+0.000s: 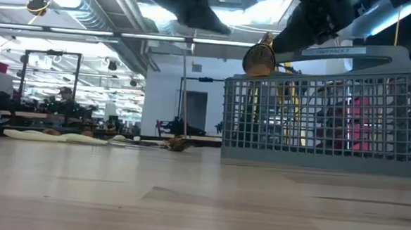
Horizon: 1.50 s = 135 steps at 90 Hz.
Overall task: Sort silverware
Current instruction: Put the gold spoon into the cutlery rack
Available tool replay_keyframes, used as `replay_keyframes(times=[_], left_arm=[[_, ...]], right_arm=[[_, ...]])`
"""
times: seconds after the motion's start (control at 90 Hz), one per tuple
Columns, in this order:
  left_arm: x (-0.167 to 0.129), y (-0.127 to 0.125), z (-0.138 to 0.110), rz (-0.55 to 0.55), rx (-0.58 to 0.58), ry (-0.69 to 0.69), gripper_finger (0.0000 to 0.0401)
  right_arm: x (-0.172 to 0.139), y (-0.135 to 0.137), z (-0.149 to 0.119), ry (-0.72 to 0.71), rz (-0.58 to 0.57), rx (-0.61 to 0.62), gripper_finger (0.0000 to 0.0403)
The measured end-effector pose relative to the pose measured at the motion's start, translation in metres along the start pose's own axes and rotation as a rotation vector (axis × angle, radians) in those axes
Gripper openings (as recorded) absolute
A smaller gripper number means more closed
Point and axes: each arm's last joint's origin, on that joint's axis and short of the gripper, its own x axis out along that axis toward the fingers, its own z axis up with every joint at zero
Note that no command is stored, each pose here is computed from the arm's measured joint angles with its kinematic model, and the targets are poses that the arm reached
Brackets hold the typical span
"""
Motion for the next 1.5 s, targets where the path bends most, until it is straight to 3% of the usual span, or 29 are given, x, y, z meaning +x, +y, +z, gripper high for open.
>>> replay_keyframes(times=[0.133, 0.5, 0.756, 1.033, 1.178, 1.5], left_arm=[[-0.001, 0.001, -0.006, -0.071, -0.032, 0.026, 0.0000], [0.037, -0.023, -0.022, -0.232, -0.060, 0.016, 0.0000], [0.038, -0.034, -0.015, -0.262, -0.048, -0.045, 0.0000], [0.040, -0.024, -0.013, -0.226, -0.070, -0.093, 0.0000], [0.042, -0.027, -0.008, -0.266, -0.085, -0.158, 0.0000], [0.058, -0.042, -0.022, -0.312, -0.072, -0.074, 0.0000]], right_arm=[[0.000, 0.001, 0.001, -0.003, 0.023, 0.007, 0.0000], [-0.001, 0.002, -0.001, 0.019, 0.062, 0.017, 0.0000], [0.000, 0.002, -0.004, 0.044, 0.078, 0.011, 0.0000], [0.000, 0.003, -0.006, 0.058, 0.103, -0.006, 0.0000], [0.000, 0.003, -0.006, 0.060, 0.097, -0.008, 0.0000], [0.002, 0.004, -0.012, 0.103, 0.119, 0.013, 0.0000]])
